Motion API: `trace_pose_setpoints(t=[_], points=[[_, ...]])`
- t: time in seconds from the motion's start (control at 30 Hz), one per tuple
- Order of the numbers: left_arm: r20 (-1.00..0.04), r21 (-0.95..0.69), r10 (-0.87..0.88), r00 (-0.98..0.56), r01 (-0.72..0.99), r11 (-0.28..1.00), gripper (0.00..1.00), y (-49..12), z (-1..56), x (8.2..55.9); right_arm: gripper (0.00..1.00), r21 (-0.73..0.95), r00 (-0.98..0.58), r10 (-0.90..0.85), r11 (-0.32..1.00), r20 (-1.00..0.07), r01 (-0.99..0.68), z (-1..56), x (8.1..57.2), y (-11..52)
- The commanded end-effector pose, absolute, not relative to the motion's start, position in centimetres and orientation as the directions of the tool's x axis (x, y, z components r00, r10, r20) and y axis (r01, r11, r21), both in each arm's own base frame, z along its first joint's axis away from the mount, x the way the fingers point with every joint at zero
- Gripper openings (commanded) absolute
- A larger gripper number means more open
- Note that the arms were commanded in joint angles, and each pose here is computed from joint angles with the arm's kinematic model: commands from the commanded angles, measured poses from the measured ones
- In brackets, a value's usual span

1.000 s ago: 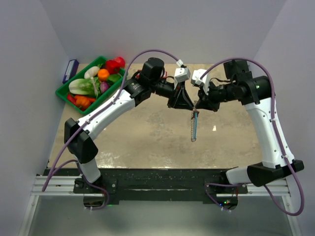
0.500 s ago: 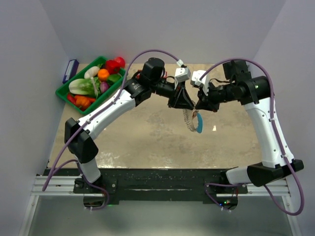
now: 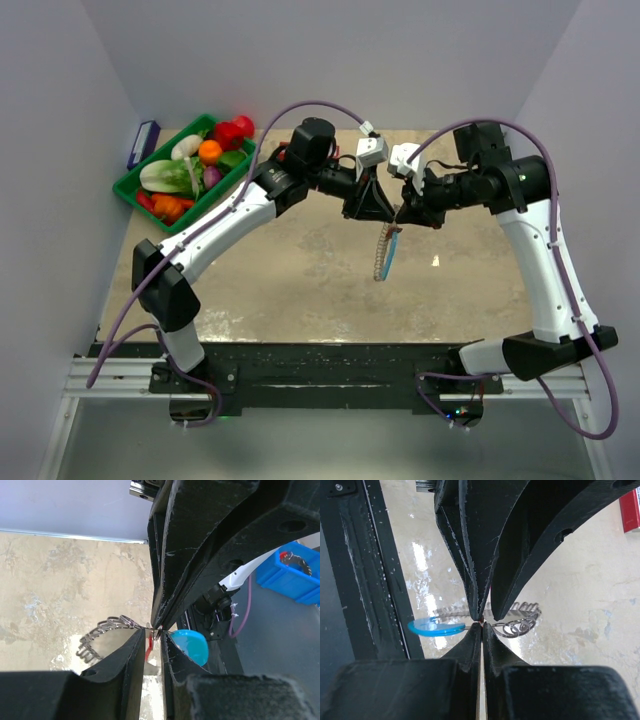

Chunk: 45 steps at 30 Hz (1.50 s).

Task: Remove the keys from the keyring

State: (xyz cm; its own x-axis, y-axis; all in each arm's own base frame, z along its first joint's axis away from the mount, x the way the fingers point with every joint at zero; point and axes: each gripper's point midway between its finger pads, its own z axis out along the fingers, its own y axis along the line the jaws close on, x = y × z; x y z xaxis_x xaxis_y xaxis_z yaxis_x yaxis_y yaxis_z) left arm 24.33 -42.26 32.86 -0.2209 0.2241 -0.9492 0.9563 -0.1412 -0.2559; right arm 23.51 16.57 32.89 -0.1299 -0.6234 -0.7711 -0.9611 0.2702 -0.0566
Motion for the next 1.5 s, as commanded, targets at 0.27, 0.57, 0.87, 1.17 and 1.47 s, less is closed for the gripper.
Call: trace_pose_setpoints(t=[0.27,0.57,0.87,1.17,1.47], points=[[-0.953,-0.257,0.216,-0.214,0.947,-0.195,0.19,-42.8,33.1,23.2,0.00,-0.067,-0.093,-0.556,0.260,-0.826,-0.963,34.9,22.9,17.6],[-0.953,-0.253,0.219,-0.207,0.945,-0.207,0.18,-42.5,33.0,22.8,0.00,-0.102,-0.078,-0.539,0.296,-0.839,-0.950,35.9,23.2,17.4],[-0.958,-0.243,0.202,-0.202,0.948,-0.204,0.14,-42.6,33.9,22.9,0.00,-0.073,-0.097,-0.551,0.279,-0.829,-0.958,35.0,23.0,17.5],[-0.960,-0.235,0.198,-0.196,0.952,-0.195,0.17,-42.5,34.2,23.1,0.00,-0.085,-0.128,-0.596,0.316,-0.793,-0.945,33.7,23.9,16.6],[-0.959,-0.237,0.200,-0.199,0.953,-0.189,0.21,-42.6,34.2,23.2,0.00,-0.087,-0.127,-0.614,0.307,-0.779,-0.948,33.7,23.8,16.4]])
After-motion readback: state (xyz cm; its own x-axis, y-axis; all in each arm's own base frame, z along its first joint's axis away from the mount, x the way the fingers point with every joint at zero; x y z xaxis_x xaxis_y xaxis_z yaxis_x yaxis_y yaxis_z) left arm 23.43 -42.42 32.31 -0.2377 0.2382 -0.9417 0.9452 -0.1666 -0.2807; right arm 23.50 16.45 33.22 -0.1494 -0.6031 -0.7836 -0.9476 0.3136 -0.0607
